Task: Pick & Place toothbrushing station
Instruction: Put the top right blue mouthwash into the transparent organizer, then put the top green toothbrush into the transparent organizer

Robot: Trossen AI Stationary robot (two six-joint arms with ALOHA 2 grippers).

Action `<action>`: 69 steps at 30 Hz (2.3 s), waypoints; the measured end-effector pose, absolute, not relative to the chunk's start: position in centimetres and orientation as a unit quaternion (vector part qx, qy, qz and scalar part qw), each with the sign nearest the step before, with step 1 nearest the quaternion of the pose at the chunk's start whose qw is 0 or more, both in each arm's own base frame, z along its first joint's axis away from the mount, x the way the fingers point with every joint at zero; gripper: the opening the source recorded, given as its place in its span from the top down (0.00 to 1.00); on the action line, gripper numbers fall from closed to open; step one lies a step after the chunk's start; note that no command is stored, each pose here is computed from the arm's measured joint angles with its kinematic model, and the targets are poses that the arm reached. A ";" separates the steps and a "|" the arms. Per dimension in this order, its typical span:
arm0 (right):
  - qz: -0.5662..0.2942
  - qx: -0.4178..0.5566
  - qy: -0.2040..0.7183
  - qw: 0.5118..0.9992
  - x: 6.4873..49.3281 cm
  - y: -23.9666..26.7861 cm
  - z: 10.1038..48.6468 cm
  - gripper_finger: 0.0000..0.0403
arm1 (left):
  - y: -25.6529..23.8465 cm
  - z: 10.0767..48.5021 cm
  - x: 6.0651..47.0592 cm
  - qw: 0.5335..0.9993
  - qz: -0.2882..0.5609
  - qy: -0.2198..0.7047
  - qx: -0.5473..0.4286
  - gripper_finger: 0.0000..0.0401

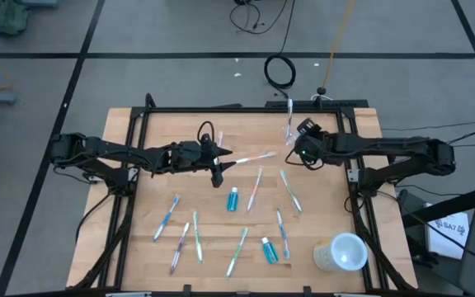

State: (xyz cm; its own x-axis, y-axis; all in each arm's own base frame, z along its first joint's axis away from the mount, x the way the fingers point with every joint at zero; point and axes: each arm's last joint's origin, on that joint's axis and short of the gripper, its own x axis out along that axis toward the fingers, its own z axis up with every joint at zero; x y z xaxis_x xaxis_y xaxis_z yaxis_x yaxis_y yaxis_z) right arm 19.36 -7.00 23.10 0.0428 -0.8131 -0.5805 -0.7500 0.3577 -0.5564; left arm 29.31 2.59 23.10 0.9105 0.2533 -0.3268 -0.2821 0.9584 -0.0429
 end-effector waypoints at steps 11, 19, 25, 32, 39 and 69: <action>0.054 -0.629 0.691 0.353 19.2 -7.3 19.3 0.77 | 2.6 23.1 29.3 0.976 0.137 0.161 -0.044 0.51; 0.046 -0.644 0.677 0.353 19.2 -7.4 18.1 0.72 | 2.6 23.1 29.3 0.976 0.137 0.161 -0.043 0.51; 0.040 -0.643 0.675 0.361 19.3 -7.4 18.1 0.69 | 2.6 23.1 29.3 0.976 0.137 0.161 -0.043 0.51; 0.042 -0.640 0.654 0.401 19.6 -7.3 18.1 0.69 | 2.6 23.1 29.3 0.977 0.137 0.161 -0.043 0.51; -0.083 -0.616 0.635 0.458 20.5 -7.7 19.0 0.68 | 2.6 23.1 29.3 0.977 0.137 0.161 -0.043 0.51; -0.253 -0.001 0.298 0.920 21.0 0.0 21.7 0.68 | 2.6 23.1 29.3 0.976 0.137 0.160 -0.048 0.51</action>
